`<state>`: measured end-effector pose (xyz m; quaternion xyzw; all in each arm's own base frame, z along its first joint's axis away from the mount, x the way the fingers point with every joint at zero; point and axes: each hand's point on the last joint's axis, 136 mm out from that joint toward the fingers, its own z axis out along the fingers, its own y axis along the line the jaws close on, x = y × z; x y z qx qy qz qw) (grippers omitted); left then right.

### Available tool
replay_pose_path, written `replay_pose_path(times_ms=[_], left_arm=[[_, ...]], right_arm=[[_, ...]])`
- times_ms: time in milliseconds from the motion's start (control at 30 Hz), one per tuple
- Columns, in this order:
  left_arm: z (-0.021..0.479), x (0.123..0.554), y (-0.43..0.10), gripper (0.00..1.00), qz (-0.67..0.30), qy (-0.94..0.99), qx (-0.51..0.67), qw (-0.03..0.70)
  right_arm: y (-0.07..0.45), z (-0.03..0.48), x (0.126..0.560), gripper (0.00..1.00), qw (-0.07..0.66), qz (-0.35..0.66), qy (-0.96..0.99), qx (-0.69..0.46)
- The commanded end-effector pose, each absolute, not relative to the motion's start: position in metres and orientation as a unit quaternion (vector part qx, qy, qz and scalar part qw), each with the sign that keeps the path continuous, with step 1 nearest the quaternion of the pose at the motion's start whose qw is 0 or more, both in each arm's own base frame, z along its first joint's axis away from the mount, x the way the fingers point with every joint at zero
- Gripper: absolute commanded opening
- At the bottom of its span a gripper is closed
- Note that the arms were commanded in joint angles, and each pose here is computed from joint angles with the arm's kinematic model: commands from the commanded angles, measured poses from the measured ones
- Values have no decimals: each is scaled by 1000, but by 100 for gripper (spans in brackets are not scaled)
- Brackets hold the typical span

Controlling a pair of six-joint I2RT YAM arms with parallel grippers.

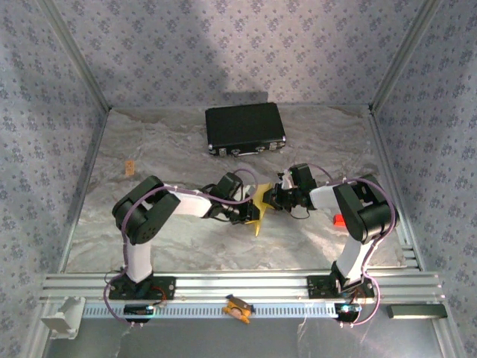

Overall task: Fold a paper plane with a square sheet of paper (pick it up from the middle)
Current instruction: Fold the wing for the fifth time at the center of the table.

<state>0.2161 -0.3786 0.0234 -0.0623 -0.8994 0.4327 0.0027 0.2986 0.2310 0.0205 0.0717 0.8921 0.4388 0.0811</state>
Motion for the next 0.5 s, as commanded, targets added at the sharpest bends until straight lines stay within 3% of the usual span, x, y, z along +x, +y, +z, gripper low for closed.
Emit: replay_pose_path(times_ms=[0, 267, 333, 467], left_arm=[[4, 182, -362, 13, 387, -918, -65, 60], [5, 178, -363, 0, 391, -915, -72, 63], [2, 177, -362, 0, 388, -917, -69, 66], [8, 176, -364, 11, 396, -913, -73, 62]], right_arm=[[225, -14, 280, 11, 50, 383, 919, 82], [224, -14, 280, 11, 49, 380, 920, 82], [224, -14, 280, 11, 50, 379, 921, 81], [223, -16, 279, 11, 49, 376, 922, 81]])
